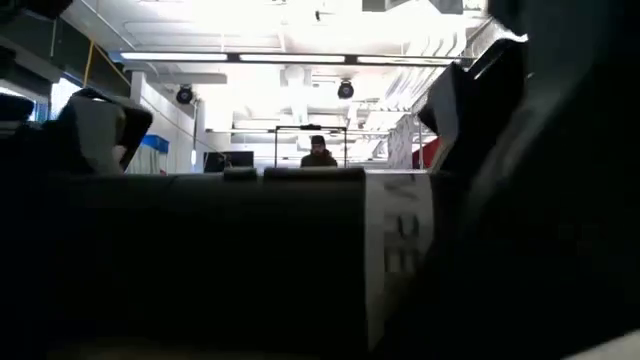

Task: Insert battery
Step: Open the remote battery compartment

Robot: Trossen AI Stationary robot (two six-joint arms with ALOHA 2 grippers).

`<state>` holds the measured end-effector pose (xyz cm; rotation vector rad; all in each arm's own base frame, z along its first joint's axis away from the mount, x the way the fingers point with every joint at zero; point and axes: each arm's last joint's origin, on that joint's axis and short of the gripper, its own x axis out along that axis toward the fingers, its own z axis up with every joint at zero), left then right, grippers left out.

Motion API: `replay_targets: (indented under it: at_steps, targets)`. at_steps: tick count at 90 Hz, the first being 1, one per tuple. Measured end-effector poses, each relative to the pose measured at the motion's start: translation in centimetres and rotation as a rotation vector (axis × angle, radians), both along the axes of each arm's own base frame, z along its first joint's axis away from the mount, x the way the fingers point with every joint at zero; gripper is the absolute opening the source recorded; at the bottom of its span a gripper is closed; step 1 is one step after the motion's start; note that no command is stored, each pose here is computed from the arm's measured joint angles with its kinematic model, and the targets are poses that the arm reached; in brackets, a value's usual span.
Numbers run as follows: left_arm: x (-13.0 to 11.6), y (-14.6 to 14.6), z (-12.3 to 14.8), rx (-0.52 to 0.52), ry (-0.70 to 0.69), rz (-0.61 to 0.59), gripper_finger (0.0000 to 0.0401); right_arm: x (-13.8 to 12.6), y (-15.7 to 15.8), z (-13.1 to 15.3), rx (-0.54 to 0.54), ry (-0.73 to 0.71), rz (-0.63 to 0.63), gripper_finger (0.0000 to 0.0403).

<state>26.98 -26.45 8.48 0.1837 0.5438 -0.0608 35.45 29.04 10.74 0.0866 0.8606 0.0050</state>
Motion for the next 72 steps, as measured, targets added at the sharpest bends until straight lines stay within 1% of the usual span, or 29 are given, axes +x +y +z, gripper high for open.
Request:
replay_targets:
  at_steps: [11, 23, 30, 38, 52, 63, 72]
  targets:
    - [0.0, 0.7, 0.9, 0.037, 0.034, 0.005, 0.0155, 0.8, -0.9, 0.3, 0.128, 0.056, -0.035, 0.0062]
    - [0.3, 1.3, 1.8, 0.073, 0.038, -0.007, 0.0149, 1.0, -1.5, 1.0, 0.153, 0.069, -0.05, 0.0056]
    - [0.4, 1.4, 2.2, 0.094, 0.032, -0.019, 0.0156, 1.2, -2.1, 1.5, 0.17, 0.094, -0.065, 0.0056]
    - [0.4, 1.4, 2.5, 0.118, 0.024, -0.028, 0.0169, 1.4, -2.8, 1.9, 0.22, 0.134, -0.074, 0.0056]
    - [0.3, 1.6, 2.5, 0.151, 0.04, -0.039, 0.0194, 2.1, -3.7, 1.9, 0.283, 0.188, -0.045, 0.0056]
    - [0.2, 1.9, 2.2, 0.183, 0.073, -0.033, 0.0207, 2.4, -4.4, 1.9, 0.291, 0.222, -0.011, 0.0056]
    - [0.1, 2.1, 2.4, 0.25, 0.074, -0.034, 0.0213, 2.3, -5.3, 2.1, 0.283, 0.284, -0.008, 0.0056]
